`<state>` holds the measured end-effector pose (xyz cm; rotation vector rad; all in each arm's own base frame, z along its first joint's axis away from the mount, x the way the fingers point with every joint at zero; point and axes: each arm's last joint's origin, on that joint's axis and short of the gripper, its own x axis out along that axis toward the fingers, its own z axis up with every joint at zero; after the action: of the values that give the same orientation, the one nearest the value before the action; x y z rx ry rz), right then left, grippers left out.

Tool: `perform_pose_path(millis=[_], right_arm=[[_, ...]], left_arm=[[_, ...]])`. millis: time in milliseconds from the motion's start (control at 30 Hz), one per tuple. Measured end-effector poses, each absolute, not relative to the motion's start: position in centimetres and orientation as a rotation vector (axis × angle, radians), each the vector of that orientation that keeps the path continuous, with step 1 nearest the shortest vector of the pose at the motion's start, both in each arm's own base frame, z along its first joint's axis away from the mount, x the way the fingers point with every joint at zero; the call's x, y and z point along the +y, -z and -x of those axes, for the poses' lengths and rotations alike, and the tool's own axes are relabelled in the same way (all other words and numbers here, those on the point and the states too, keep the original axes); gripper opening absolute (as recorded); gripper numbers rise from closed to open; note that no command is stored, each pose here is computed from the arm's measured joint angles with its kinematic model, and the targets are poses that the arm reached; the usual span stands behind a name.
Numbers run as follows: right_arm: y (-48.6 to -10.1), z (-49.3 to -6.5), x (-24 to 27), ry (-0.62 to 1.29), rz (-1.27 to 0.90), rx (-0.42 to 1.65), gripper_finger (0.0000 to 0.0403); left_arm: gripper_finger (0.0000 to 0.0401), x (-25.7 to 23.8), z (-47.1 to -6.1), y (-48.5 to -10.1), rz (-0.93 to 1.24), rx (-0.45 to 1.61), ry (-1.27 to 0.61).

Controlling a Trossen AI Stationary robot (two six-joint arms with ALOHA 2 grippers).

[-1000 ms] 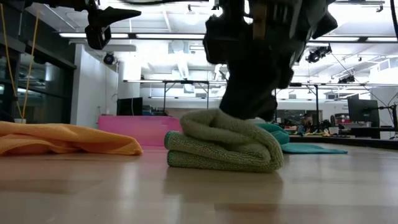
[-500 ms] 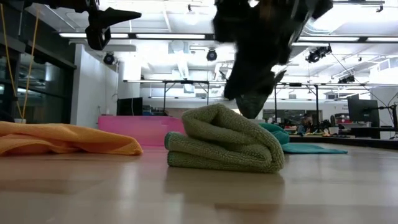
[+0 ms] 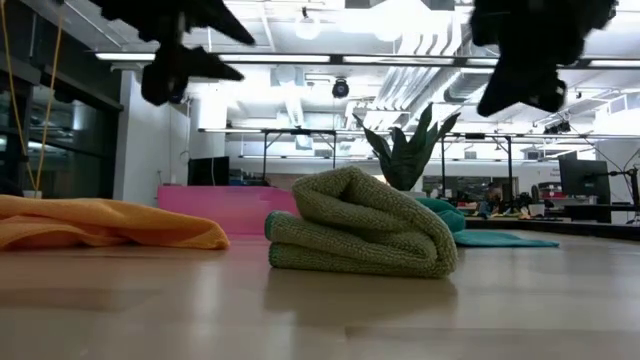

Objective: Fold microfiber towels
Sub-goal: Put the folded green microfiber cloth into the red bin

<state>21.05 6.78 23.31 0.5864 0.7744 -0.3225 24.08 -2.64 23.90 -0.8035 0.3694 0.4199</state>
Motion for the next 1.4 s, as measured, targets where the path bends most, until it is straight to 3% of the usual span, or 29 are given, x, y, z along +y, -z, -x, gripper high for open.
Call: perform_pose_path(millis=[167, 367, 567, 867, 967, 1400], right_arm=[[-22.6, -18.9, 6.0, 0.339, -0.685, 0.671, 0.0], [-22.4, -18.3, 5.8, 0.323, -0.684, 0.652, 0.0], [-22.3, -18.3, 5.9, 0.296, -0.67, 0.673, 0.0], [-22.2, -18.2, 5.9, 0.289, -0.643, 0.693, 0.0], [-22.2, -18.2, 5.9, 0.288, -0.64, 0.693, 0.0], [-22.2, -18.3, 5.8, 0.306, -0.644, 0.676, 0.0]], left_arm=[[0.0163, -3.3, -27.9, -21.5, 0.842, 0.592, -0.536], [0.0162, -4.2, -32.1, -18.4, 0.861, 0.695, -0.521], [0.0199, -4.9, -34.9, -16.8, 0.828, 0.72, -0.473], [0.0267, -4.3, -35.3, -16.2, 0.842, 0.737, -0.566], [0.0271, -3.8, -35.2, -15.8, 0.899, 0.737, -0.635], [0.0269, -4.0, -36.9, -11.7, 1.079, 0.785, -0.595]])
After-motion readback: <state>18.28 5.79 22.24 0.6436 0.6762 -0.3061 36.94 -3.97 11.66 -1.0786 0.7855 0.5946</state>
